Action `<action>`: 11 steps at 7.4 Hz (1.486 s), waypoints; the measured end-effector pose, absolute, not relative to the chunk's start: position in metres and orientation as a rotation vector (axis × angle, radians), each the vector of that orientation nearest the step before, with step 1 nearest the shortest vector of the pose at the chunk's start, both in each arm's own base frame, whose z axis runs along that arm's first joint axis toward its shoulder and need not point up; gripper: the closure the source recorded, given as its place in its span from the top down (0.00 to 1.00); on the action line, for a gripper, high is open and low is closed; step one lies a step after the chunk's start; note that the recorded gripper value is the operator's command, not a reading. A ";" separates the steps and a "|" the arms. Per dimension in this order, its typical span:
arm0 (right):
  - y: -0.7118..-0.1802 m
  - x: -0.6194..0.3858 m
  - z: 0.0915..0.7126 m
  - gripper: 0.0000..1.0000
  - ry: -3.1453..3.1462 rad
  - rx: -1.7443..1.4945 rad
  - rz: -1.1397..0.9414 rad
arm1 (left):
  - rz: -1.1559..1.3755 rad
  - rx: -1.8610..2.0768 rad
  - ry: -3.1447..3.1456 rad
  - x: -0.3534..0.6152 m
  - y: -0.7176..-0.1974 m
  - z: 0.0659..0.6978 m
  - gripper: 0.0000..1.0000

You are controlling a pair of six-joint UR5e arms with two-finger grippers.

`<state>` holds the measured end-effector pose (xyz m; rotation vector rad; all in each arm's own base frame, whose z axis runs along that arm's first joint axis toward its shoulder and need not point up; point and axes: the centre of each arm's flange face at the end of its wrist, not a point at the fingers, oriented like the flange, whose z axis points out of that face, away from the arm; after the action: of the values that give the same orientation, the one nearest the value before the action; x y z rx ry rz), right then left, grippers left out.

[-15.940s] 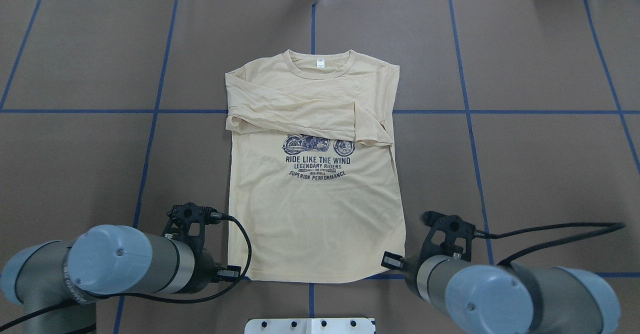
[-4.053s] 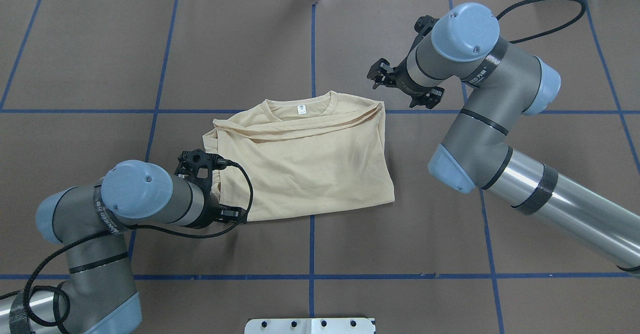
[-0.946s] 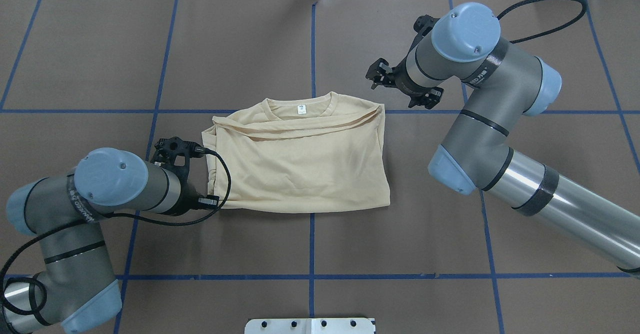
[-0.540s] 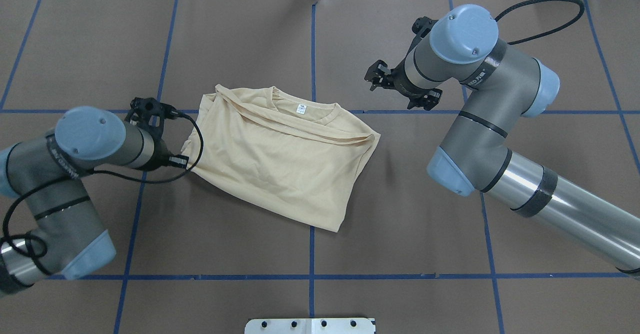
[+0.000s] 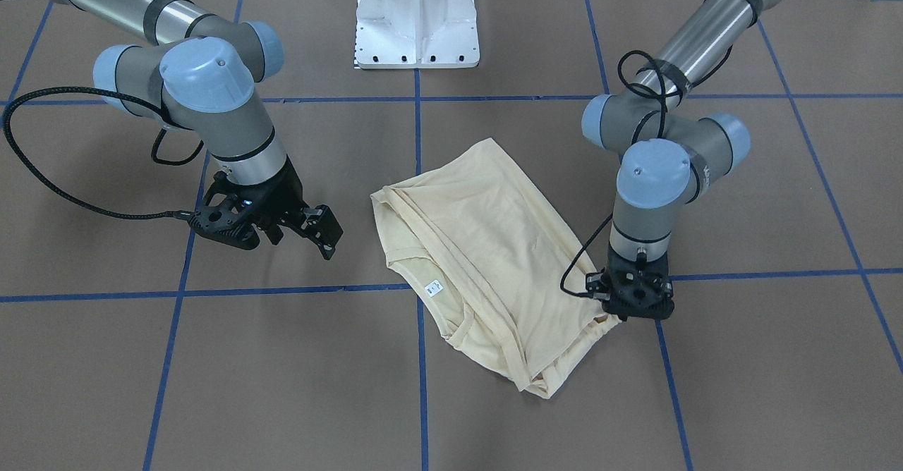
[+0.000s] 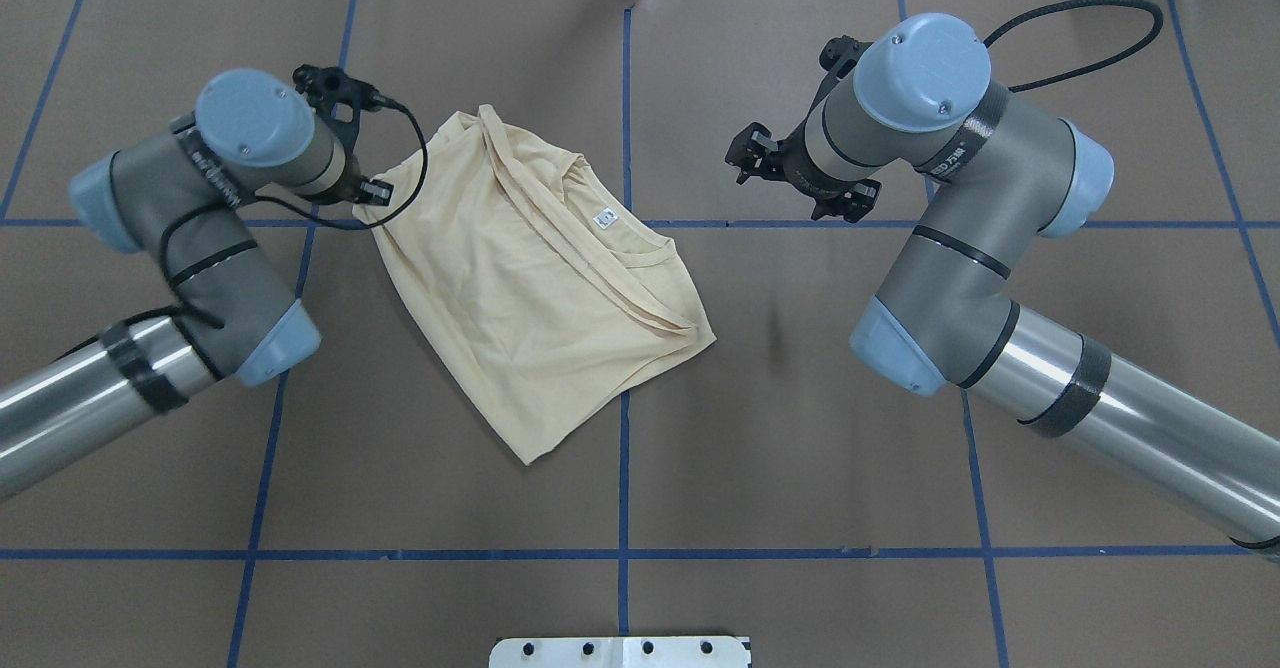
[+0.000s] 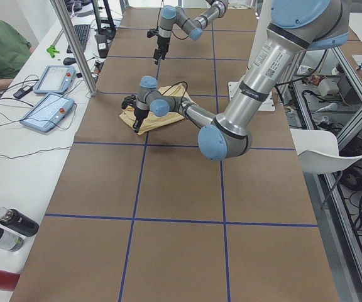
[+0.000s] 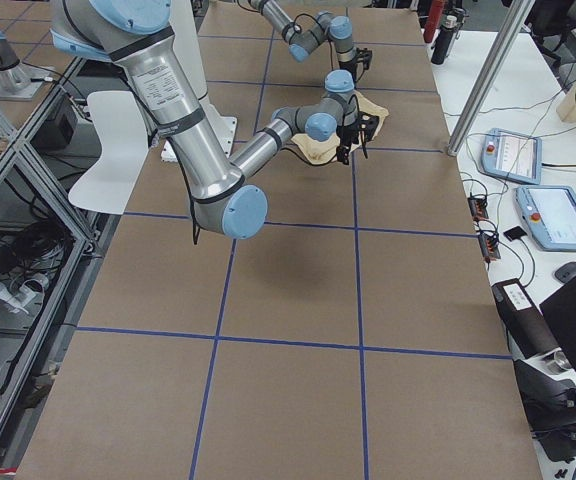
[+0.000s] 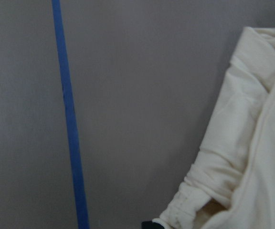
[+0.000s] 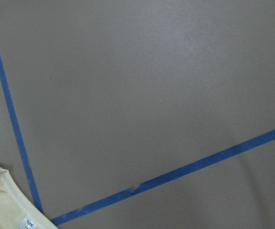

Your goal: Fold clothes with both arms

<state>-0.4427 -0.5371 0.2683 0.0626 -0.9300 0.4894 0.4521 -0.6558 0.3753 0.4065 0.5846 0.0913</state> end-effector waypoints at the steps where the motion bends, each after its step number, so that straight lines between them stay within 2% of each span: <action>1: -0.537 -0.443 0.268 1.00 -0.930 0.063 0.488 | 0.098 0.428 0.575 0.455 -0.695 0.355 0.00; 2: -0.537 -0.444 0.269 1.00 -0.929 0.062 0.488 | 0.138 0.452 0.565 0.443 -0.723 0.341 0.46; 3: -0.536 -0.445 0.269 1.00 -0.927 0.062 0.486 | 0.190 0.470 0.559 0.428 -0.736 0.339 0.99; 6: -0.524 -0.471 0.261 1.00 -0.921 0.084 0.486 | 0.287 0.517 0.681 0.390 -0.695 0.361 1.00; 8: -0.524 -0.514 0.229 0.99 -0.927 0.082 0.529 | 0.297 0.511 0.760 0.377 -0.666 0.359 1.00; 9: -0.527 -0.547 0.211 0.94 -0.913 0.098 0.557 | 0.288 0.508 0.776 0.374 -0.657 0.357 1.00; 11: -0.527 -0.604 0.189 0.59 -0.872 0.121 0.564 | 0.259 0.499 0.797 0.375 -0.650 0.353 1.00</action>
<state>-0.6044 -0.5267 0.1885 0.1215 -0.8721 0.5639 0.3747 -0.6497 0.3528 0.4987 0.7971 0.2593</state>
